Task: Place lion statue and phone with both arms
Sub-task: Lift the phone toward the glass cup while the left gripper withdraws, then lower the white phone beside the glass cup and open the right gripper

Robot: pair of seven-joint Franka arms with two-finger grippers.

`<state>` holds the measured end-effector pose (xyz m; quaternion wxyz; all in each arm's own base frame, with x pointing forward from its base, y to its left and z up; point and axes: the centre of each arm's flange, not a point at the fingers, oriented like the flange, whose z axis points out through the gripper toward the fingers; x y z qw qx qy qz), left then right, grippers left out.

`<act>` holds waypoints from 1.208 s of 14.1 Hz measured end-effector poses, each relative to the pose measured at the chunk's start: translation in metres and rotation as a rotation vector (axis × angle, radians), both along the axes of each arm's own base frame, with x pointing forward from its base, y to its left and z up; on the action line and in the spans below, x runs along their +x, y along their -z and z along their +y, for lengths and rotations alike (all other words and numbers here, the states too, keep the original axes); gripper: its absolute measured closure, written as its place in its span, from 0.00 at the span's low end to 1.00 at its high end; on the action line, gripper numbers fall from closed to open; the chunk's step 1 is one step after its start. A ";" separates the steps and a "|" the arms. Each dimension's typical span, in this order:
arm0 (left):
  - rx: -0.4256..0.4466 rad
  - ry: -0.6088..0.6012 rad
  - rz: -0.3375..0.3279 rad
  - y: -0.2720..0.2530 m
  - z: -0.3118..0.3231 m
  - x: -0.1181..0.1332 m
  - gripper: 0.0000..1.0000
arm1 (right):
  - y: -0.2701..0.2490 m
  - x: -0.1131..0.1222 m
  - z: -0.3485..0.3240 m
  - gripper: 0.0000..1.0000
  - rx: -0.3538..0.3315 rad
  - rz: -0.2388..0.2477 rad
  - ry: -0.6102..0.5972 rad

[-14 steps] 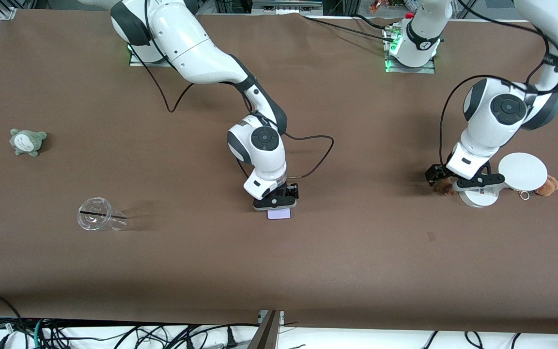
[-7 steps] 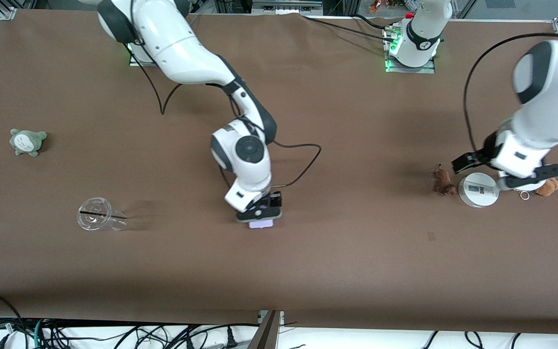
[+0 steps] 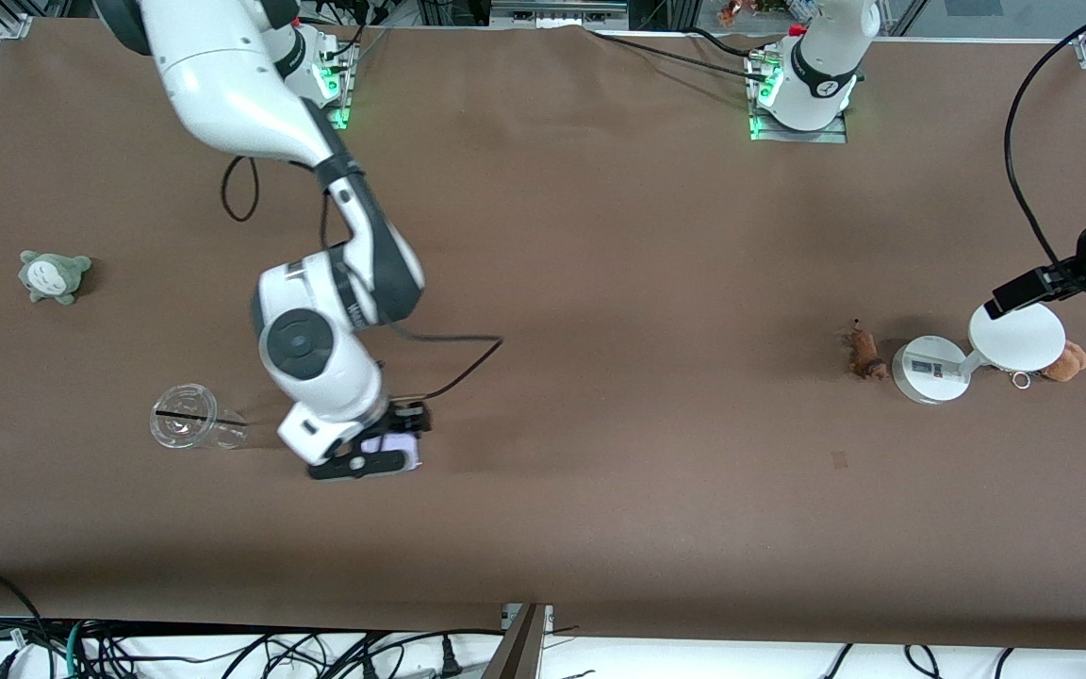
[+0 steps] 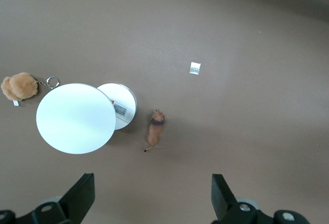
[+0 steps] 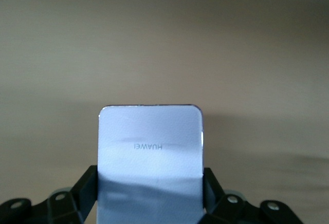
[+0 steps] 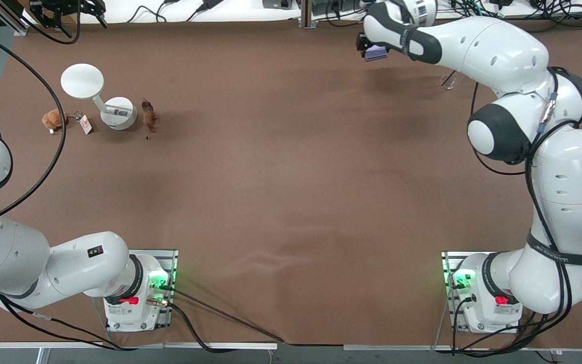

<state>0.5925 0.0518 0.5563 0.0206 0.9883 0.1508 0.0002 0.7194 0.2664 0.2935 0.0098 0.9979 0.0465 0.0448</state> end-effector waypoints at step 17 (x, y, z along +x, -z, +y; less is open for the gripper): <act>0.033 0.114 0.036 -0.004 0.015 -0.001 0.00 | 0.109 -0.033 -0.097 0.16 0.032 0.003 0.135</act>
